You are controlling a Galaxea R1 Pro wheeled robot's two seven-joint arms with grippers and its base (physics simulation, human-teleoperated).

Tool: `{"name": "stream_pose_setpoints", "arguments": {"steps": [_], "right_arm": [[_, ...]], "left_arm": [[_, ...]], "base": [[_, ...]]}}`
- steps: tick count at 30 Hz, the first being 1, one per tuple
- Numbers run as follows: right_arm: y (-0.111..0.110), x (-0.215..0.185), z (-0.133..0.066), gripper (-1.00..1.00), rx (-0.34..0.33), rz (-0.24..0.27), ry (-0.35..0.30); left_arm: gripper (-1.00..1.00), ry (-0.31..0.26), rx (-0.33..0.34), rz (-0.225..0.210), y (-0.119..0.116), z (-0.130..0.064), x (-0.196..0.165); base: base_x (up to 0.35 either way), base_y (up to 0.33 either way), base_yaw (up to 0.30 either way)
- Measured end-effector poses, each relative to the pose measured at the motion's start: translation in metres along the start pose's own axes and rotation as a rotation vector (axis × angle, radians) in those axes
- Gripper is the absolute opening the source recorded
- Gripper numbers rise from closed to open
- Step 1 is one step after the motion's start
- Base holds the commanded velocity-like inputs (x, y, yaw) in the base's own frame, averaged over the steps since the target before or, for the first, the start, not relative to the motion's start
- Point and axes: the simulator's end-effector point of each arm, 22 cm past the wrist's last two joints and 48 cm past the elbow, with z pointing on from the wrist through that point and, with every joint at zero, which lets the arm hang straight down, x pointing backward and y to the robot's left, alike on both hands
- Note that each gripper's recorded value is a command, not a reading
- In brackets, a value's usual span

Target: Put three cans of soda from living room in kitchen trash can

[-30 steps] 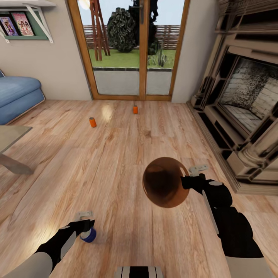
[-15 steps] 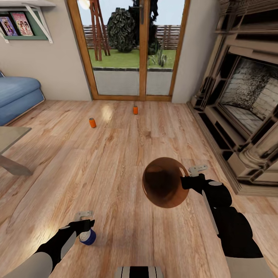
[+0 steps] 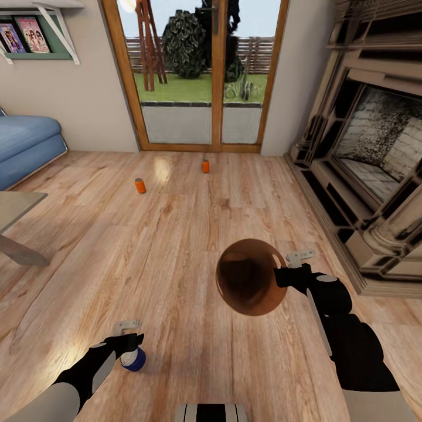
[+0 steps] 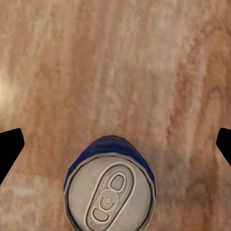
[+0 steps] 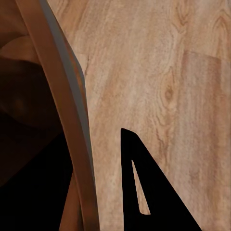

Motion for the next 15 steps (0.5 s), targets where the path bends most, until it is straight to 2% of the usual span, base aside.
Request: {"name": "stream_pose_setpoints", "arguments": {"steps": [10,15], "right_arm": [[0.000,0.000,0.000,-1.00,0.001,0.000,0.000],[0.001,0.010,0.009,-1.00,-0.001,0.000,0.021]], "left_arm": [[1.00,0.012,-0.001,0.000,0.001,0.000,0.003],[1.00,0.035,-0.003,0.002,0.001,0.006,0.014]], "base": [[0.000,0.000,0.000],[0.000,0.000,0.000]]}}
